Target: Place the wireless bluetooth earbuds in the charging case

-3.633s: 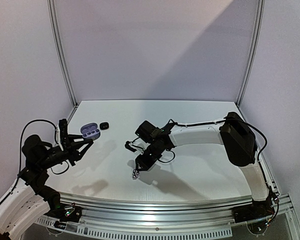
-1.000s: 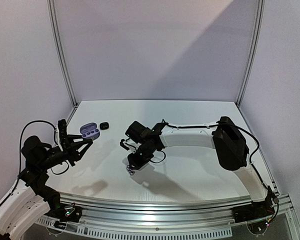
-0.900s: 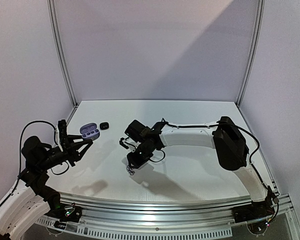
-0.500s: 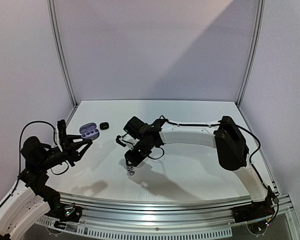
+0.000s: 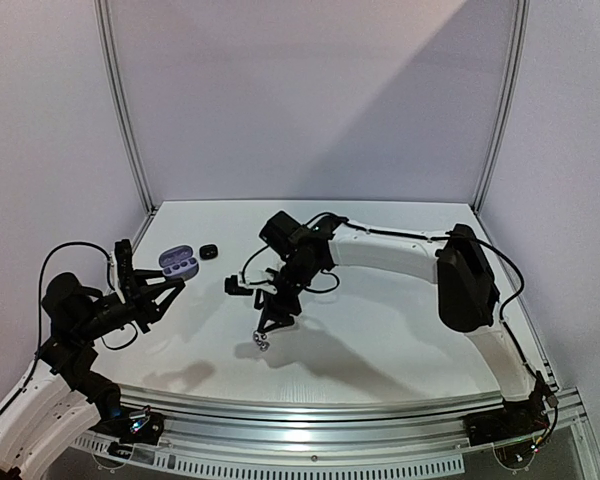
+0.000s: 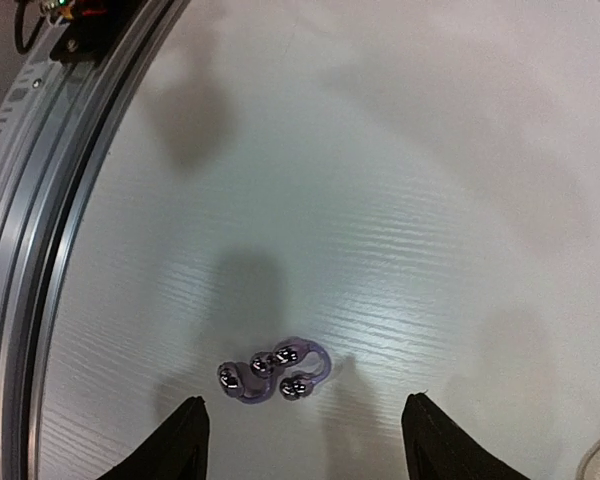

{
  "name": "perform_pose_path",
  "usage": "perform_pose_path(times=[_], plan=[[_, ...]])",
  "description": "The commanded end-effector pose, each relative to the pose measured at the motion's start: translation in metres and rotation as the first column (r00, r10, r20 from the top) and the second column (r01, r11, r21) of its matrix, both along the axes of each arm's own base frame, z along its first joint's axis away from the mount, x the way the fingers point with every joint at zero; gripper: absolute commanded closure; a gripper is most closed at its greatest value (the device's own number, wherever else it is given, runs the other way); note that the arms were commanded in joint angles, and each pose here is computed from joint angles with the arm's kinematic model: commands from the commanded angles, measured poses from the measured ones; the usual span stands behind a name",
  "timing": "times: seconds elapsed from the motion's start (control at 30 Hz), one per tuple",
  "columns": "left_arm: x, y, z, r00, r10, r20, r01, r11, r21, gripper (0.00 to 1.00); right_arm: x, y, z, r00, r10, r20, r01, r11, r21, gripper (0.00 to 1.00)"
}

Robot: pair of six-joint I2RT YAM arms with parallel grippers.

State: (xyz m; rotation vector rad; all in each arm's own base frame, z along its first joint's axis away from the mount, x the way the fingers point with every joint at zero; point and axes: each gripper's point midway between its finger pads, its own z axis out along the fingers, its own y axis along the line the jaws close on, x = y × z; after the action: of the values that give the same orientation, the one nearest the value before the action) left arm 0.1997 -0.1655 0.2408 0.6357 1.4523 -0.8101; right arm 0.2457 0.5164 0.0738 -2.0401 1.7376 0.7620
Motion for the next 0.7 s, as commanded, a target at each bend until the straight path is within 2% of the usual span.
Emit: perform_pose_path(times=[0.0,0.13,0.27,0.67], plan=[[0.003,0.004,-0.005,1.0,0.023,-0.002,-0.023,1.0,0.002,1.0,0.008,-0.002,0.016,0.986,0.163,0.035,-0.165,0.984,0.068,0.37],[0.005,0.003,-0.008,1.0,0.023,-0.014,-0.023,1.0,0.005,1.0,0.014,0.001,0.004,0.983,0.167,0.076,-0.171,0.984,0.057,0.39],[0.006,0.003,-0.01,0.999,0.026,-0.019,-0.026,1.0,0.007,1.0,0.021,0.008,-0.004,0.982,0.142,0.121,-0.148,0.988,0.045,0.46],[0.008,0.003,-0.012,0.999,0.03,-0.027,-0.03,0.999,0.012,1.0,0.017,0.009,-0.038,0.982,0.168,0.086,-0.171,0.985,0.028,0.45]])
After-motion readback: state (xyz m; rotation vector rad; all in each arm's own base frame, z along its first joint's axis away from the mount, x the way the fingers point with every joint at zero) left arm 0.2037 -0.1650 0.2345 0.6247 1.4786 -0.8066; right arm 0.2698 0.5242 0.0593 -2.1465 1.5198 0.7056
